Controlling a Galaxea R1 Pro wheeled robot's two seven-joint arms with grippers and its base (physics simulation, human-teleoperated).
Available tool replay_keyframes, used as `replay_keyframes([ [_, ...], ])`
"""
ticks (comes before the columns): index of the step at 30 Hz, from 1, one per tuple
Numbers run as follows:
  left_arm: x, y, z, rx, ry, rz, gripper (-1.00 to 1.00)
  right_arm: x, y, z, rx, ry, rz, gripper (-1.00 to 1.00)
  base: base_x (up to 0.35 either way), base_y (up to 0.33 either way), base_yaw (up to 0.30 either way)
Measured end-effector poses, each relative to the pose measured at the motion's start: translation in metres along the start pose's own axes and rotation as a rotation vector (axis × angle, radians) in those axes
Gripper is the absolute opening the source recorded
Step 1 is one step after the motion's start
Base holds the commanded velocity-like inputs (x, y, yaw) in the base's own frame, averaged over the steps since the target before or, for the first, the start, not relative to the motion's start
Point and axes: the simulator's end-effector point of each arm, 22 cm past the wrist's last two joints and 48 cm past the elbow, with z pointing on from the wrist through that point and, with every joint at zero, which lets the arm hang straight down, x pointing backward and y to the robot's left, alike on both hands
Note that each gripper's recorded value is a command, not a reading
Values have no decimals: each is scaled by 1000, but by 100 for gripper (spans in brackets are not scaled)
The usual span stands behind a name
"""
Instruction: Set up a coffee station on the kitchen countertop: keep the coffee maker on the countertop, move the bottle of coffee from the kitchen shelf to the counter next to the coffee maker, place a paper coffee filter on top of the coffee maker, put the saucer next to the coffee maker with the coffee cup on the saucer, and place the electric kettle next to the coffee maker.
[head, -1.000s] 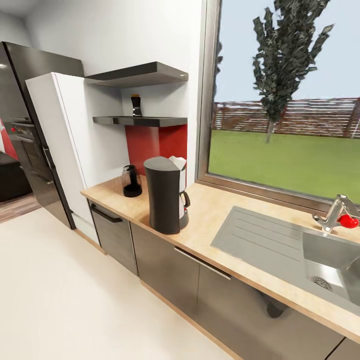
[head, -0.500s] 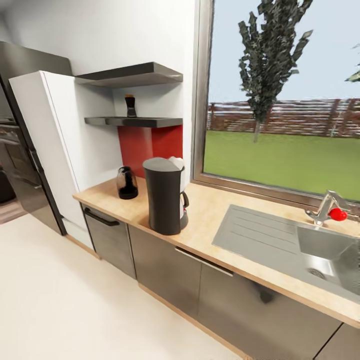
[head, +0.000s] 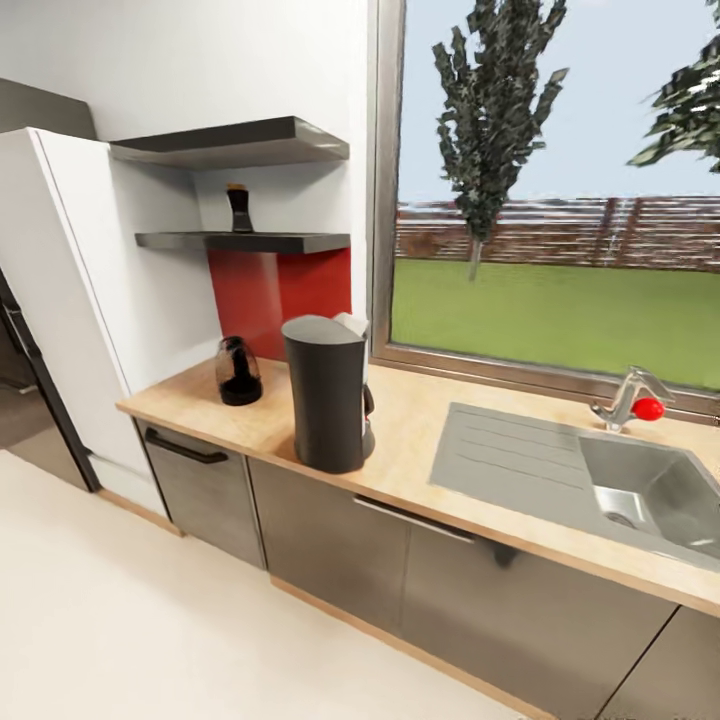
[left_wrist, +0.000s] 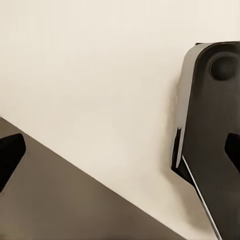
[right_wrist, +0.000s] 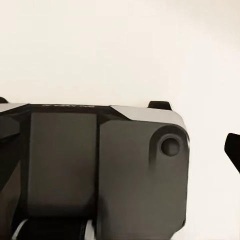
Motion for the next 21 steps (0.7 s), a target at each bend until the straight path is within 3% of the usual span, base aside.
replay_keyframes([
  [12, -2, 2, 1, -2, -3, 4, 100, 11, -7, 2, 14, 22, -11, 100, 214, 291, -51],
  [16, -3, -1, 0, 3, -5, 1, 100, 1, -6, 2, 14, -21, 5, 100, 152, 305, 0],
  [21, -8, -3, 1, 4, -11, -3, 100, -1, -7, 2, 15, -32, 8, 100, 145, 307, -44],
])
